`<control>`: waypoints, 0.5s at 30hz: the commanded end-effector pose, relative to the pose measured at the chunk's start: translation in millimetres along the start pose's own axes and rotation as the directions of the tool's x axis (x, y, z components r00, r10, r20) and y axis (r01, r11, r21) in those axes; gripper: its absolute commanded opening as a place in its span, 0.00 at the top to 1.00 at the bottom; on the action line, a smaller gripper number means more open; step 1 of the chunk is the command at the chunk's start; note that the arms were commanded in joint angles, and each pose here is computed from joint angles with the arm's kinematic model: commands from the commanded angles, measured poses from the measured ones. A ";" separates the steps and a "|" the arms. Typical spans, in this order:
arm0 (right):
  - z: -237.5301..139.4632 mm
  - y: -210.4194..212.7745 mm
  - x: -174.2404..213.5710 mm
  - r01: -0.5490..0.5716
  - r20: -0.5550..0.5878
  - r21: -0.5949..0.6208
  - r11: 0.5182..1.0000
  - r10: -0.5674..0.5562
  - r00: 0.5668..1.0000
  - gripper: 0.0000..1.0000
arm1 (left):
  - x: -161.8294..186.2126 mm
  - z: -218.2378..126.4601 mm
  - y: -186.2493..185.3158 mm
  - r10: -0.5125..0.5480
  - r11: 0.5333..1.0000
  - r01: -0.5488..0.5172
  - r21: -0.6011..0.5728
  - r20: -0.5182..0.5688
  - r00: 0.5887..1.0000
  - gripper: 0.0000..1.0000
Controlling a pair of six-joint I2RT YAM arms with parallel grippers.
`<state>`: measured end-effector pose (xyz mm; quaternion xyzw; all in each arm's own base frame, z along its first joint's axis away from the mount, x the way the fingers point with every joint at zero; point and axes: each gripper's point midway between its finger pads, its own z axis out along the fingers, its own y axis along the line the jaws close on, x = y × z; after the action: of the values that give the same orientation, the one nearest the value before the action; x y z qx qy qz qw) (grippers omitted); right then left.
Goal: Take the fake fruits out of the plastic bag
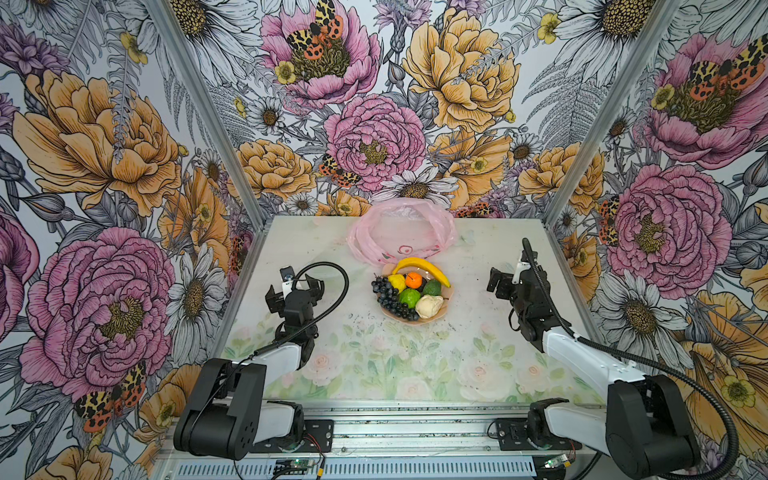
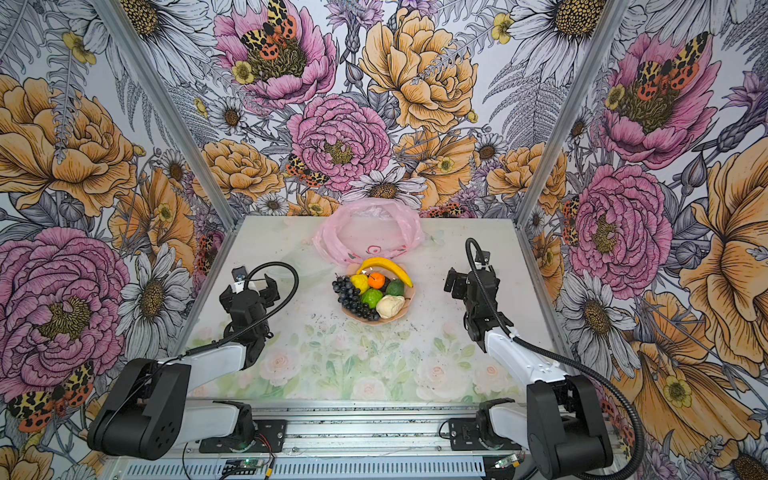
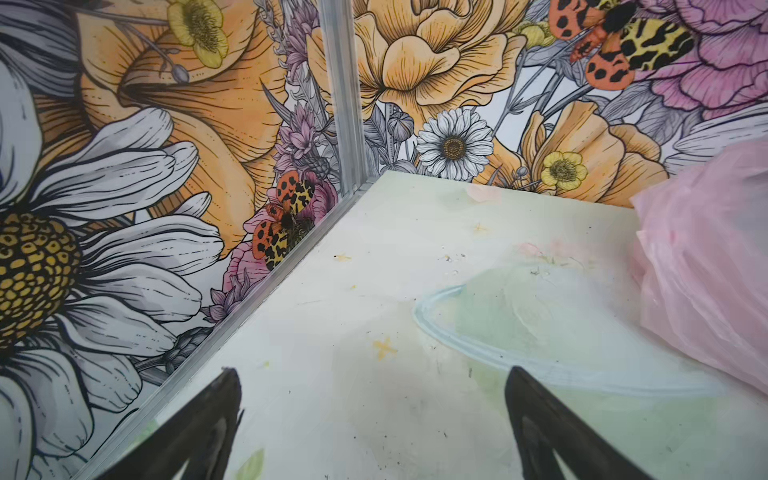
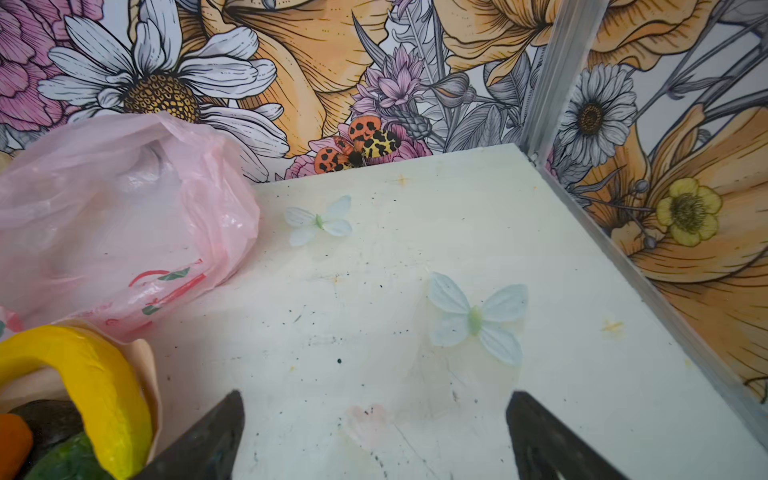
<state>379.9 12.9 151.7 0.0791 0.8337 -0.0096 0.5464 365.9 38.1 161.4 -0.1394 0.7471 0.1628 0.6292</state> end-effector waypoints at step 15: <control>16.5 -31.0 -30.0 0.109 0.164 0.005 0.994 -0.108 0.980 0.00 | 23.5 34.3 -12.1 -0.084 0.980 0.086 0.178 -0.016 0.996 0.01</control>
<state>398.0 -30.2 161.2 0.0523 0.7984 -0.0725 0.5955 392.1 48.3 122.6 -0.1104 0.7673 0.1076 0.6224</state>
